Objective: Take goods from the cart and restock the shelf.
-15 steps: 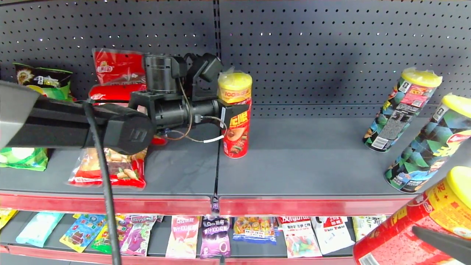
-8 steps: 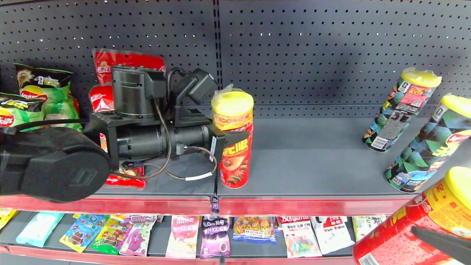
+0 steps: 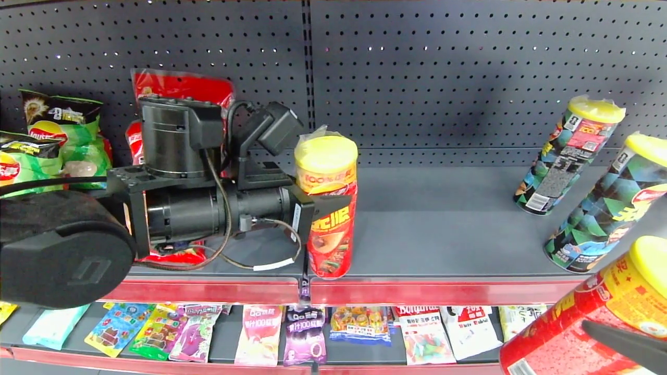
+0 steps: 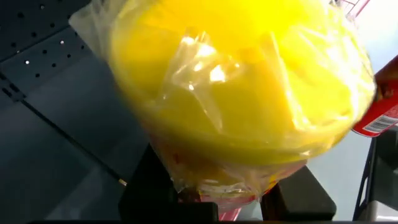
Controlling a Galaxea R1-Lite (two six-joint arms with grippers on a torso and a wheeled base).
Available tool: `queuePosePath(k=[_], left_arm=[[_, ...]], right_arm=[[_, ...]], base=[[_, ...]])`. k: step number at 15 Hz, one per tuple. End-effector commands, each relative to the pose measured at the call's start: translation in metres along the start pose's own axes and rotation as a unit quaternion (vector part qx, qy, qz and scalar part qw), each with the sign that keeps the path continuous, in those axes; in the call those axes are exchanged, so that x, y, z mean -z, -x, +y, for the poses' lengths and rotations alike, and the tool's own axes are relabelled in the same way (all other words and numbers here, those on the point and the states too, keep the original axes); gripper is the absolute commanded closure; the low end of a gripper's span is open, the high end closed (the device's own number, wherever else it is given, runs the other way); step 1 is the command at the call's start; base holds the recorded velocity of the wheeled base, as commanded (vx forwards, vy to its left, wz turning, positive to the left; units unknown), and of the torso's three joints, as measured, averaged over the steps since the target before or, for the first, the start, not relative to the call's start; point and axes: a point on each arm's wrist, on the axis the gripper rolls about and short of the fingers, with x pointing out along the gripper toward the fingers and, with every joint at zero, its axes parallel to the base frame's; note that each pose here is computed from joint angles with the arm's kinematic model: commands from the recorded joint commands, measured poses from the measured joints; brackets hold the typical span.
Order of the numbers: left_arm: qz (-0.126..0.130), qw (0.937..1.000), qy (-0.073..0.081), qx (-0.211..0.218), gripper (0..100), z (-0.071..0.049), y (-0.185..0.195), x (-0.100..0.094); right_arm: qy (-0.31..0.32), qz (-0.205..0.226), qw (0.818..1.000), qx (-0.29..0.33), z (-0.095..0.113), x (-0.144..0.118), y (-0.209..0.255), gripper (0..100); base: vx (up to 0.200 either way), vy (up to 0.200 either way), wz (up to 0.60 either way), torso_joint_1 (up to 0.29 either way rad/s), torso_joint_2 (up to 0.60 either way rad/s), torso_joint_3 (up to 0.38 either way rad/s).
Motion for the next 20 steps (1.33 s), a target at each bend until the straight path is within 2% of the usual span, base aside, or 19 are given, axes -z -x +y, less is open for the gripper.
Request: queuePosePath(k=[1,2,6,8,10,13,16,20], left_arm=[[-0.002,1.0000,-0.002,0.000,100,0.000,0.001,0.000],[-0.002,1.0000,-0.002,0.000,0,0.000,0.001,-0.001],[0.002,1.0000,-0.001,0.000,0,-0.001,0.002,0.002],[0.011,0.9999,0.003,-0.001,0,-0.006,0.015,0.010],[0.019,0.9998,0.007,-0.004,0,-0.008,0.025,0.016],[0.038,0.9988,0.021,-0.024,0,-0.011,0.060,0.037],[0.050,0.9974,0.032,-0.040,0,-0.020,0.092,0.056],[0.050,0.9954,0.042,-0.071,0,-0.021,0.119,0.069]], right_arm=[[0.001,0.000,1.000,0.000,0.000,-0.001,0.000,100],[0.001,0.000,1.000,0.000,0.000,-0.001,-0.001,100],[0.000,0.004,1.000,-0.002,-0.006,-0.014,-0.011,100],[0.003,0.008,1.000,-0.006,-0.017,-0.043,-0.035,100],[0.000,0.017,1.000,-0.007,-0.026,-0.058,-0.055,100],[0.018,0.004,1.000,-0.025,-0.040,-0.092,-0.108,100],[0.040,-0.009,0.999,-0.033,-0.054,-0.112,-0.158,100],[0.065,-0.023,0.996,-0.053,-0.057,-0.133,-0.213,100]], base=[[0.000,0.000,0.00,0.000,0.00,0.000],[0.000,0.000,0.00,0.000,0.00,0.000],[0.000,0.000,0.00,0.000,0.00,0.000],[0.000,0.000,0.00,0.000,0.00,0.000],[0.000,0.000,0.00,0.000,0.00,0.000],[0.000,0.000,0.00,0.000,0.00,0.000],[0.000,0.000,0.00,0.000,0.00,0.000],[0.000,0.000,0.00,0.000,0.00,0.000]])
